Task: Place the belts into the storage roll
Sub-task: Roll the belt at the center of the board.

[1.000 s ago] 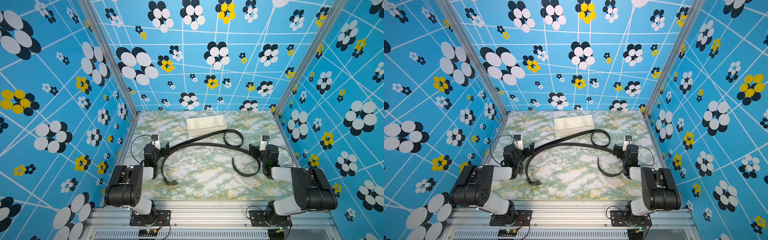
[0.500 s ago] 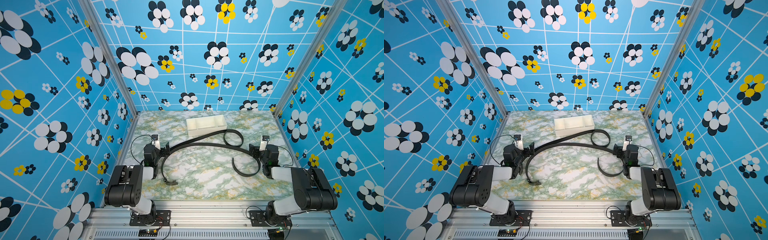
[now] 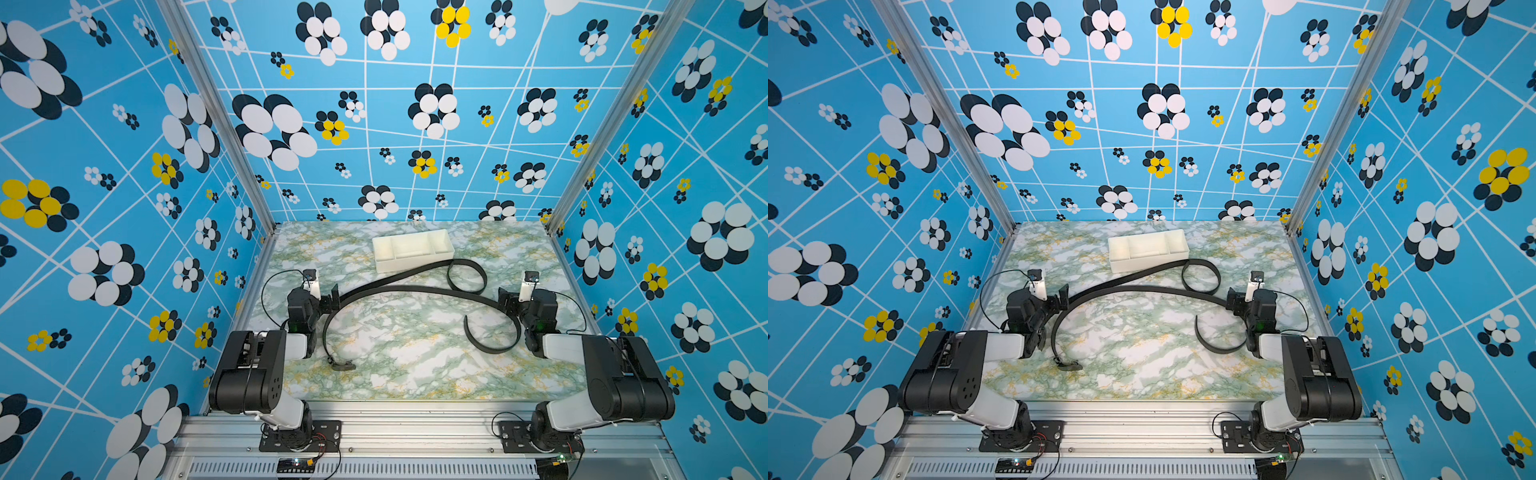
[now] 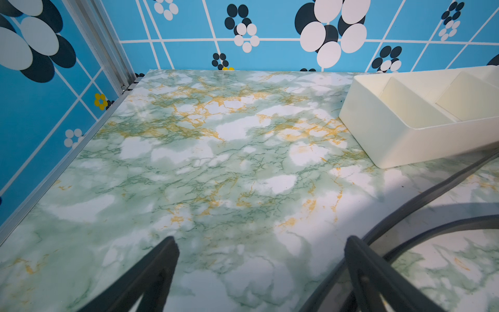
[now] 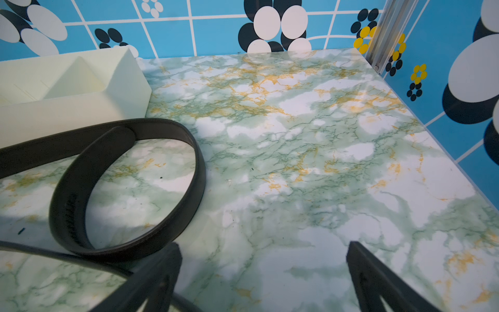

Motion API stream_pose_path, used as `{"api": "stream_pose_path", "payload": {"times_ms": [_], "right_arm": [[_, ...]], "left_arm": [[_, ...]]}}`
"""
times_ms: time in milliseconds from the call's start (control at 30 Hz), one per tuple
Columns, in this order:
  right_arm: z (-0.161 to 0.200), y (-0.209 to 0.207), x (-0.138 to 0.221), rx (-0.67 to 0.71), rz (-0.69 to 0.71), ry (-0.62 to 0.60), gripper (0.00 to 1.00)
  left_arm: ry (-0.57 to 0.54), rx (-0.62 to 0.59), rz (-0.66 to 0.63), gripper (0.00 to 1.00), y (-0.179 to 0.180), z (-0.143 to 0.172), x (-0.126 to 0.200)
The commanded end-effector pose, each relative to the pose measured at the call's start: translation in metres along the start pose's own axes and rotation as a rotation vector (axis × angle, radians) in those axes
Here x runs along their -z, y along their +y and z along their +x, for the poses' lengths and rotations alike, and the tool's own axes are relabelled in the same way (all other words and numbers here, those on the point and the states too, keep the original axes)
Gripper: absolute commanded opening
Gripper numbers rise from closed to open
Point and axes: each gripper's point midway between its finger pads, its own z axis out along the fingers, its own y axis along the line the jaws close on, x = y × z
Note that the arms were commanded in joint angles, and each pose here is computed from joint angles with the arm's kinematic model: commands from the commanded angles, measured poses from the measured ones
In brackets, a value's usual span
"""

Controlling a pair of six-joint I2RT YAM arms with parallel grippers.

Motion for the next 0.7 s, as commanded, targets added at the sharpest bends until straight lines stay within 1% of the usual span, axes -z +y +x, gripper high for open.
{"api": "stream_pose_path", "payload": {"times_ms": [0, 267, 333, 367, 400, 467, 500, 600, 667], "right_arm": [[-0.005, 0.001, -0.003, -0.004, 0.006, -0.009, 0.99], [-0.005, 0.001, -0.002, -0.004, 0.010, -0.011, 0.99], [-0.015, -0.002, 0.003, -0.009, 0.023, -0.010, 0.99], [-0.023, -0.001, 0.007, -0.011, 0.018, 0.029, 0.99], [-0.032, -0.001, 0.010, -0.032, 0.020, 0.090, 0.99], [-0.051, 0.004, 0.019, -0.084, -0.001, 0.183, 0.99], [-0.059, 0.009, 0.025, -0.122, -0.025, 0.215, 0.99], [-0.080, 0.036, 0.037, -0.256, -0.175, 0.310, 0.99], [-0.083, 0.060, 0.042, -0.296, -0.288, 0.419, 0.99]], "left_arm": [[0.005, -0.009, -0.007, 1.00, 0.000, 0.005, 0.001], [0.001, -0.013, -0.006, 0.99, -0.001, 0.003, 0.002], [-0.009, 0.008, -0.067, 0.99, 0.009, -0.007, 0.008], [0.007, 0.028, -0.107, 0.99, 0.017, -0.010, 0.010], [0.064, 0.057, -0.141, 1.00, 0.024, -0.010, 0.011], [0.151, 0.094, -0.148, 0.99, 0.028, -0.019, 0.011], [0.188, 0.109, -0.124, 1.00, 0.024, -0.022, 0.011], [0.255, 0.164, -0.043, 0.99, 0.008, -0.038, 0.013], [0.286, 0.214, -0.028, 0.99, 0.002, -0.047, 0.017]]}}
